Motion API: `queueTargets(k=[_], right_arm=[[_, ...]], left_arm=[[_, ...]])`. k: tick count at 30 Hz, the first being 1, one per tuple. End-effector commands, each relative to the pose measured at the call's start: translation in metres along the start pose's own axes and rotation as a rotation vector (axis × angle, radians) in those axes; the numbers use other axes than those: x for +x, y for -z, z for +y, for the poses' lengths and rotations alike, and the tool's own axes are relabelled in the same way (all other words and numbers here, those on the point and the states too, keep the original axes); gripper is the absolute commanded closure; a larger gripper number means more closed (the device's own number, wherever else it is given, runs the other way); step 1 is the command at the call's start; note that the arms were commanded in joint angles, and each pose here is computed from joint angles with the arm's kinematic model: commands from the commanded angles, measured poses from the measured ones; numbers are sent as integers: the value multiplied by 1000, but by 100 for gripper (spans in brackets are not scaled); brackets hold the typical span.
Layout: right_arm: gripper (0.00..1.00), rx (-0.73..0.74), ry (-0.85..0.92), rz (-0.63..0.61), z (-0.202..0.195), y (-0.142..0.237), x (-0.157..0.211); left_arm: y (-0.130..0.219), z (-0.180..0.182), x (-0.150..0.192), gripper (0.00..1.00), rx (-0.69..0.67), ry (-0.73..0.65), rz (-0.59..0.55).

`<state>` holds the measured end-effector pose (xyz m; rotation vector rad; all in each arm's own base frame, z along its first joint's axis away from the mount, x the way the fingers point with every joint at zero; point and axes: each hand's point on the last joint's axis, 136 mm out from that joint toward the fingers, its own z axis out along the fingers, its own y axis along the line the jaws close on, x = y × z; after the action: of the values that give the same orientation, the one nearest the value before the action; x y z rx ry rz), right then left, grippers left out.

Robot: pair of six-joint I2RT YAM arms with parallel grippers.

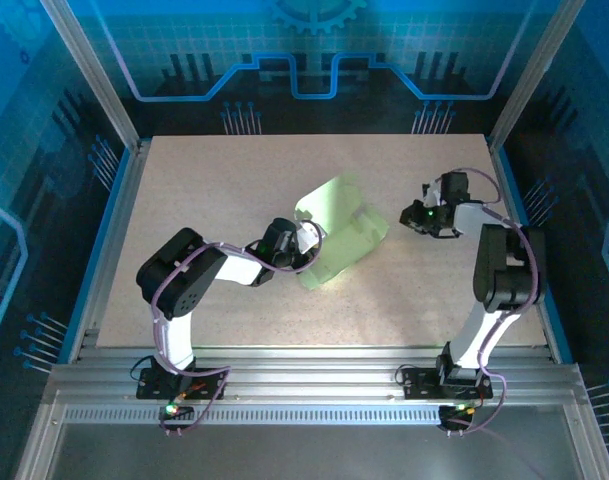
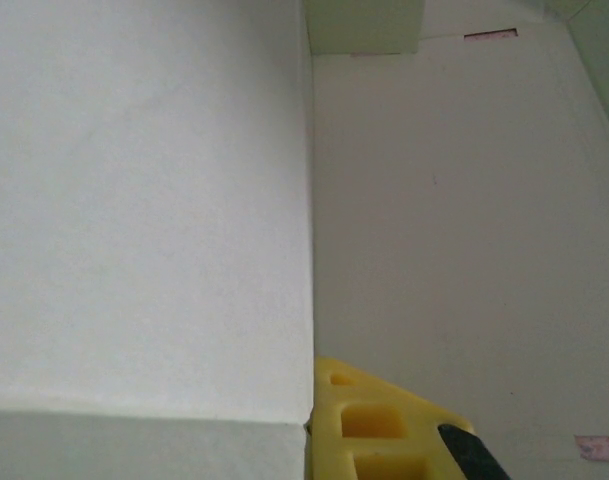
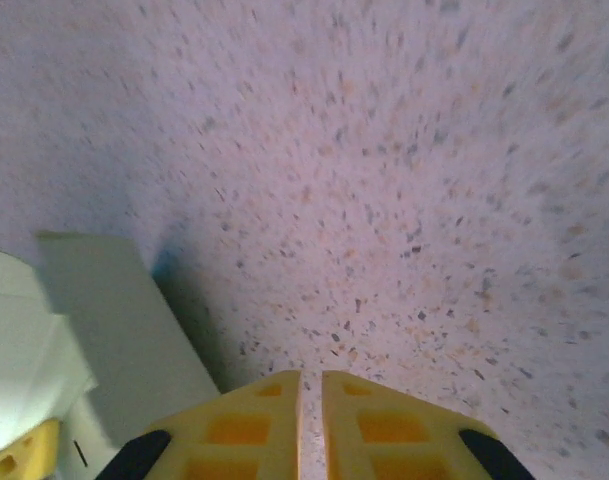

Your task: Fold the paper box

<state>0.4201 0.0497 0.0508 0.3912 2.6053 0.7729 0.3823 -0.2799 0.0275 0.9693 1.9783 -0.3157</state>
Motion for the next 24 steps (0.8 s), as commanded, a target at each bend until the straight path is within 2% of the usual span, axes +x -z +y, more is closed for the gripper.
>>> queueTargets(k=[1, 10, 19, 24], right_arm=[[88, -101, 10, 67, 14, -14, 5], [93, -187, 67, 158, 31, -31, 22], [92, -174, 77, 180, 32, -35, 23], [86, -164, 105, 212, 39, -37, 27]], left_arm=[[-5, -18, 53, 94, 51, -21, 172], [-3, -18, 54, 94, 52, -19, 174], [-2, -18, 52, 94, 52, -15, 172], [-2, -18, 52, 93, 52, -16, 171]])
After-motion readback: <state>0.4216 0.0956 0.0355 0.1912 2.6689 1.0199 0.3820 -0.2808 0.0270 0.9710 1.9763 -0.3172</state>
